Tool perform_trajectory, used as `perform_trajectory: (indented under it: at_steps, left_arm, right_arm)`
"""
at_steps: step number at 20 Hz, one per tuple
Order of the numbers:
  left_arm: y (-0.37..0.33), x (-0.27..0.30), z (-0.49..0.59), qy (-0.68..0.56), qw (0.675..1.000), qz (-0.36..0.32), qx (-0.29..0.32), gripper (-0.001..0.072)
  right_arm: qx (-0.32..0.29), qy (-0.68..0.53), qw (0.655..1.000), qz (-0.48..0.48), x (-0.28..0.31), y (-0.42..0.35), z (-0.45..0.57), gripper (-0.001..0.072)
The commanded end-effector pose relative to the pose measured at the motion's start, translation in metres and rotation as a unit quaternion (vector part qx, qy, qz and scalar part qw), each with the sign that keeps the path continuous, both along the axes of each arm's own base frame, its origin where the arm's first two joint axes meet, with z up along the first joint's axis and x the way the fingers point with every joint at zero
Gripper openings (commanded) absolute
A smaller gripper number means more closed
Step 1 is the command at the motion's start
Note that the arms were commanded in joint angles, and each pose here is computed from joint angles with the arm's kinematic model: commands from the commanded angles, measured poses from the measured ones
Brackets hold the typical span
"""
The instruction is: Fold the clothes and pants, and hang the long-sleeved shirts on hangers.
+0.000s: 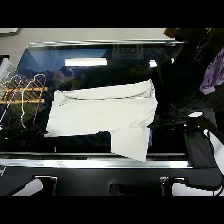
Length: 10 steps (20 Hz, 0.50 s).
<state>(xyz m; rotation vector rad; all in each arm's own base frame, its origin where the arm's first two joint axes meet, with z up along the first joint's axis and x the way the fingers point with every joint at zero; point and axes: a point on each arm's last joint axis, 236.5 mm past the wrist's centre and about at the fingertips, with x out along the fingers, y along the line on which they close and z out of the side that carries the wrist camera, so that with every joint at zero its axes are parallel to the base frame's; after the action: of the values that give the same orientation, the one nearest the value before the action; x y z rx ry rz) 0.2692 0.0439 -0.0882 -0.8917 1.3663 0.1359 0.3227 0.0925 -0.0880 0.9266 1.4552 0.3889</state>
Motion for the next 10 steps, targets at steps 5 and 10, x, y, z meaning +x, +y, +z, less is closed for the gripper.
perform_trajectory:
  at_steps: [5, 10]
  left_arm:
    - [0.004, 0.006, -0.011, -0.003, 1.000, 0.013, 0.001, 0.0525]
    - [-0.001, 0.013, -0.018, -0.005, 1.000, 0.010, 0.004, 0.0452]
  right_arm:
    - [0.000, -0.012, 1.000, -0.002, 0.001, 0.001, 0.013, 0.0036]
    - [-0.002, -0.032, 0.999, 0.001, 0.003, 0.002, 0.028, 0.0036]
